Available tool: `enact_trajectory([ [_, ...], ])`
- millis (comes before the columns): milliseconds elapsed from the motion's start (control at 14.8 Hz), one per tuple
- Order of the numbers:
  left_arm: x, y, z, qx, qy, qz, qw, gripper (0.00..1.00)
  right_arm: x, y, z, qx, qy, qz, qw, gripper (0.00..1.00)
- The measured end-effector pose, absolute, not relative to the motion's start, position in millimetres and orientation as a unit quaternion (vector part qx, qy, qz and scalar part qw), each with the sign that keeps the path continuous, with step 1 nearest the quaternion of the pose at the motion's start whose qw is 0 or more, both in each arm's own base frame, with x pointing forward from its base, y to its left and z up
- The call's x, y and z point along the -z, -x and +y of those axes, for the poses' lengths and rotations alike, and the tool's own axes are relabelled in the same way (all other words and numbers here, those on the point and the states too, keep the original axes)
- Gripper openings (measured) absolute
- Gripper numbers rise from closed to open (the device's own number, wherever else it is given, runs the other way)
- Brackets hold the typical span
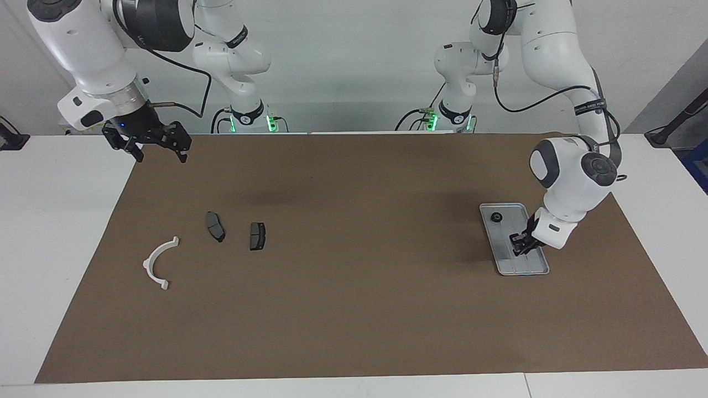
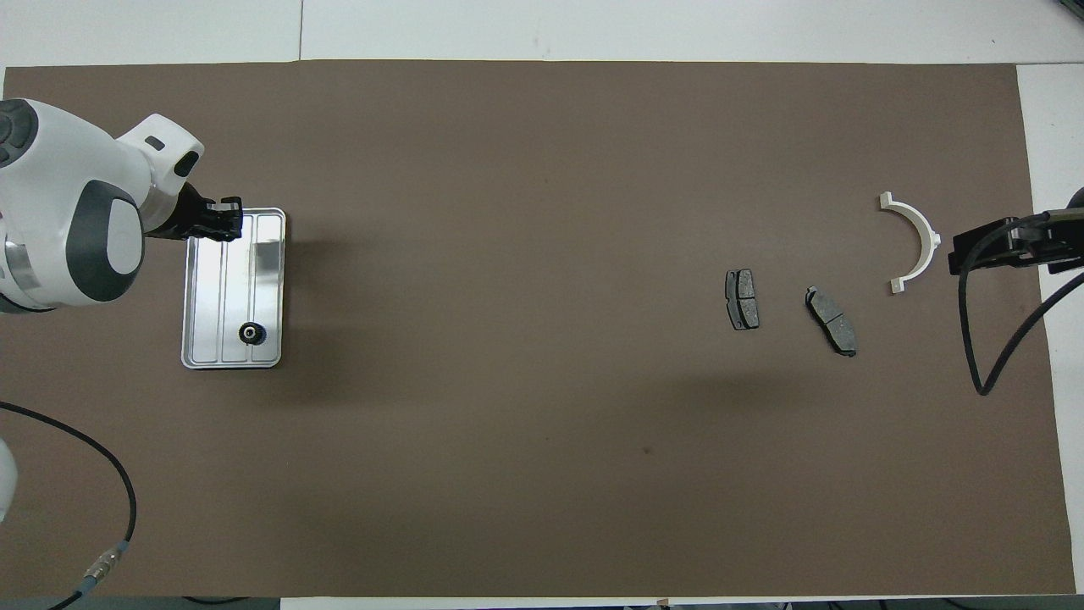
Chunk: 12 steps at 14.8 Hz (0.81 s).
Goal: Pick bearing gear from pile to tray
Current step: 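Carry the second bearing into the tray and open the left gripper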
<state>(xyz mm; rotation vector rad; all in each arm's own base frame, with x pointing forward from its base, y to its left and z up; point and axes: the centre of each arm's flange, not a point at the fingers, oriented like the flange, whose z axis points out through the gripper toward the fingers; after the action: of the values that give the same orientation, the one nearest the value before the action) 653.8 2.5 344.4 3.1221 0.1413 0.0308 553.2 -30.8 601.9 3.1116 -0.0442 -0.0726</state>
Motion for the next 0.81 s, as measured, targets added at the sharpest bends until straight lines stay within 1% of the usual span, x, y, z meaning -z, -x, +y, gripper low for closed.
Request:
enact_trajectory([
  [202, -335.0, -650.6, 7.9, -0.006, -0.999, 0.043, -0.001, 0.24, -601.8, -553.2, -30.8, 0.023, -1.0, -0.014, 0.014, 1.0],
  [539, -302.7, -635.1, 13.9, 0.003, -0.999, 0.047, -0.002, 0.24, -601.8, -553.2, -31.0, 0.023, -1.0, -0.014, 0.014, 1.0],
  [808, -300.2, -633.0, 17.2, 0.001, -0.999, 0.049, -0.002, 0.24, -601.6, -553.2, -31.0, 0.024, -1.0, -0.014, 0.014, 1.0],
])
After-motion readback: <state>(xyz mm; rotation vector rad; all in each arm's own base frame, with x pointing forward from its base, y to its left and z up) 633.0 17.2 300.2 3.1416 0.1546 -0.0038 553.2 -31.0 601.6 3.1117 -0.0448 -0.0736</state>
